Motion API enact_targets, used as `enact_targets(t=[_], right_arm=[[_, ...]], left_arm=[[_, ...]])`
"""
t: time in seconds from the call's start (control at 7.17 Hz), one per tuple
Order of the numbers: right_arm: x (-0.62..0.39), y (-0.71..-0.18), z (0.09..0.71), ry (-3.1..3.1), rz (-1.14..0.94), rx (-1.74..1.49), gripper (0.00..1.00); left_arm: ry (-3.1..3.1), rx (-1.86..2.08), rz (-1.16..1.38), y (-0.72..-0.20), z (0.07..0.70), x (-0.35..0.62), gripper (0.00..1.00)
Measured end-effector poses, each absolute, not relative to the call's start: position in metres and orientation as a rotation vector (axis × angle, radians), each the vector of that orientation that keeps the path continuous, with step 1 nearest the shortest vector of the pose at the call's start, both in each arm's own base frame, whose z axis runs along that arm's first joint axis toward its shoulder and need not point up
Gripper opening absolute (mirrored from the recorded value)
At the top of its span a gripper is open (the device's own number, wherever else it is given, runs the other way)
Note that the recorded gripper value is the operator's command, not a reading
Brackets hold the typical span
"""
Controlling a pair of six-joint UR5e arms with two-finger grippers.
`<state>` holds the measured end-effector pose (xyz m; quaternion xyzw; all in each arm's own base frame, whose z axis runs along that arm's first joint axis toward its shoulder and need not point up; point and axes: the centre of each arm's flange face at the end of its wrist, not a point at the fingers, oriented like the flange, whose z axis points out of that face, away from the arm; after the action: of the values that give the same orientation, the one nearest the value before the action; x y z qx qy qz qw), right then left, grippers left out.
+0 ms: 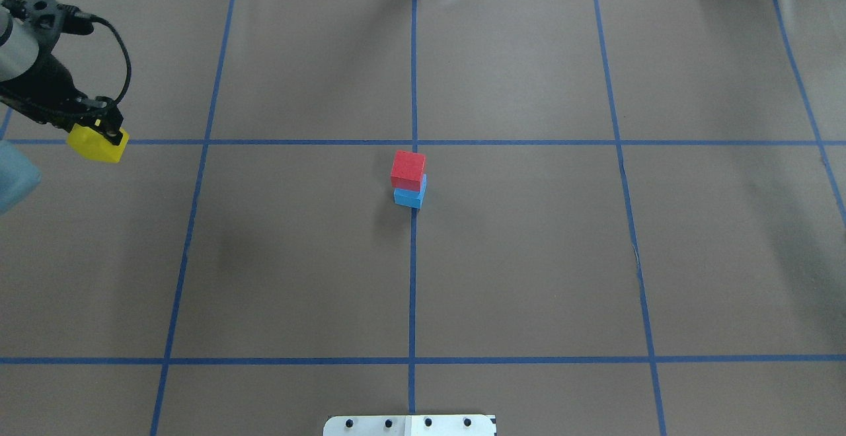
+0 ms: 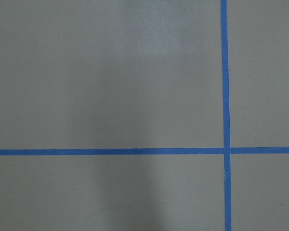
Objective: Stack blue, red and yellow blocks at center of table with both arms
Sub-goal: 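Carry the yellow cube with the left gripper above the red cube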
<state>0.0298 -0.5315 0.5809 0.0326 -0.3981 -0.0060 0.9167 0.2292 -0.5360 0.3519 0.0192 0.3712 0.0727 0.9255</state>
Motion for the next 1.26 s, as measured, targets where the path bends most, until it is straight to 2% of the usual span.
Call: enact_targets(t=[0.28,0.7,0.98,1.26], right_arm=[[0.048,-0.495,0.59,-0.819,-0.021,0.084,1.0],[0.052,-0.47,0.596,-0.821,-0.016,0.079,1.0],[0.053,-0.466,0.597,-0.822,-0.014,0.078,1.0],[0.053,-0.464,0.595,-0.823,-0.013,0.079,1.0]], left_arm=[[0.777,0.021,0.17,-0.549,0.251,0.283,0.0],[0.813,-0.024,0.18,-0.56,0.141,0.389,0.0],[0.836,0.0,0.215,-0.549,0.104,0.437,0.0],[0.86,0.016,0.224,-0.551,0.097,0.478,0.0]])
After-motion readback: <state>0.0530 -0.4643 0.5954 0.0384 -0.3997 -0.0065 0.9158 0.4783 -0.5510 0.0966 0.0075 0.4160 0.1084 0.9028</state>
